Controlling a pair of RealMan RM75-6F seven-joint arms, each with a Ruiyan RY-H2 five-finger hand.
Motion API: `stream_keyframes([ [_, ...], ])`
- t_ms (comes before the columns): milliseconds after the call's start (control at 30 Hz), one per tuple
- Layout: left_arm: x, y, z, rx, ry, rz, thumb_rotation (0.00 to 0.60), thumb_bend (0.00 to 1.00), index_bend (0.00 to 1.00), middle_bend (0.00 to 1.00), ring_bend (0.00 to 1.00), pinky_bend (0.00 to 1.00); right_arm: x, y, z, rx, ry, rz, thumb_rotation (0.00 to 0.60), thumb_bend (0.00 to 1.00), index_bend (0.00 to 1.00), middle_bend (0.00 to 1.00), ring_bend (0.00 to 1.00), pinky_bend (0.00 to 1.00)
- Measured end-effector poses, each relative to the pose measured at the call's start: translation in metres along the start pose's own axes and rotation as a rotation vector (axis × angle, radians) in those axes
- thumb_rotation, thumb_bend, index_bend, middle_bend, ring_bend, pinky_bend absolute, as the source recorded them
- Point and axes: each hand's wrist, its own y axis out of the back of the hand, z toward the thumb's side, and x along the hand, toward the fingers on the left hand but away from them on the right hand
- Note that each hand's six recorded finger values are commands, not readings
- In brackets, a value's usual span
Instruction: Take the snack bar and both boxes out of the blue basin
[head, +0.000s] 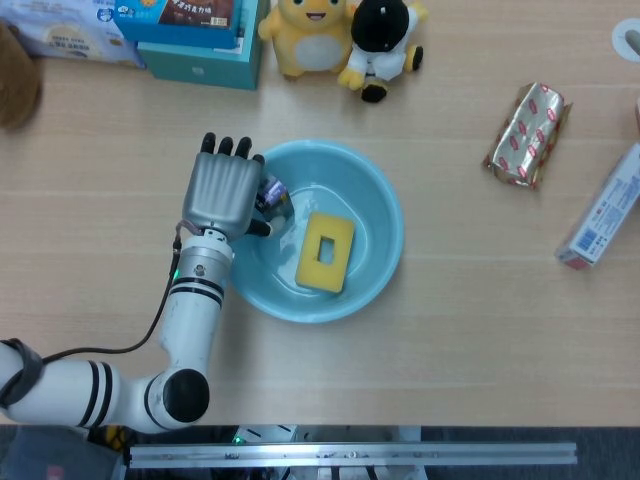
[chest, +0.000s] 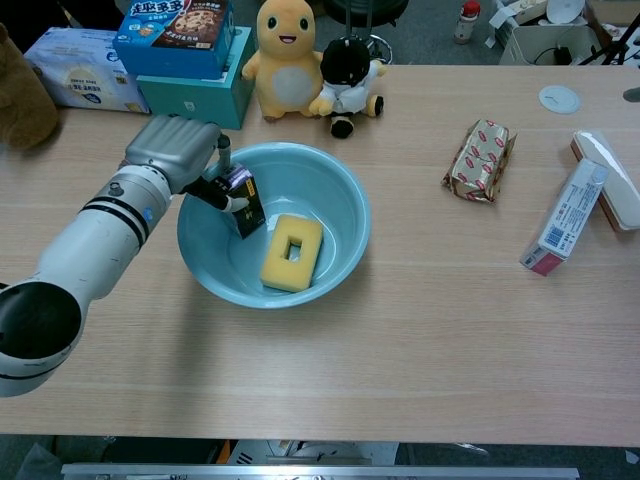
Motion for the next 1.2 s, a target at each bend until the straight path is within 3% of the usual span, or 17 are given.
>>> stream_keyframes([
  [67, 0.0, 0.0, 0.002, 0.0, -0.003, 0.005, 0.373, 0.15, 0.44, 0.23, 0.22, 0.16, 0.0, -0.001, 0.0, 0.001, 0.001, 0.003, 0.6, 0.0, 0.0, 0.13, 0.04, 0.24],
  [200, 0.002, -0.002, 0.003, 0.009, 0.0, 0.012, 0.502, 0.15, 0.45, 0.24, 0.22, 0.16, 0.001, -0.001, -0.001, 0.0, -0.002, 0.004, 0.6, 0.0, 0.0, 0.13, 0.04, 0.24],
  [933, 0.003, -0.002, 0.017, -0.036, -0.027, 0.002, 0.543, 0.15, 0.52, 0.25, 0.22, 0.16, 0.003, -0.002, -0.005, -0.008, -0.009, 0.007, 0.6, 0.0, 0.0, 0.13, 0.04, 0.24],
  [1033, 0.004, -0.003, 0.018, -0.057, -0.03, -0.002, 0.599, 0.21, 0.56, 0.26, 0.23, 0.16, 0.004, -0.002, -0.005, -0.007, -0.012, 0.01, 0.6, 0.0, 0.0, 0.13, 0.04, 0.24],
  [1200, 0.006, -0.002, 0.017, -0.069, -0.027, -0.002, 0.6, 0.32, 0.61, 0.27, 0.23, 0.16, 0.004, -0.003, -0.006, -0.009, -0.015, 0.011, 0.6, 0.0, 0.0, 0.13, 0.04, 0.24],
])
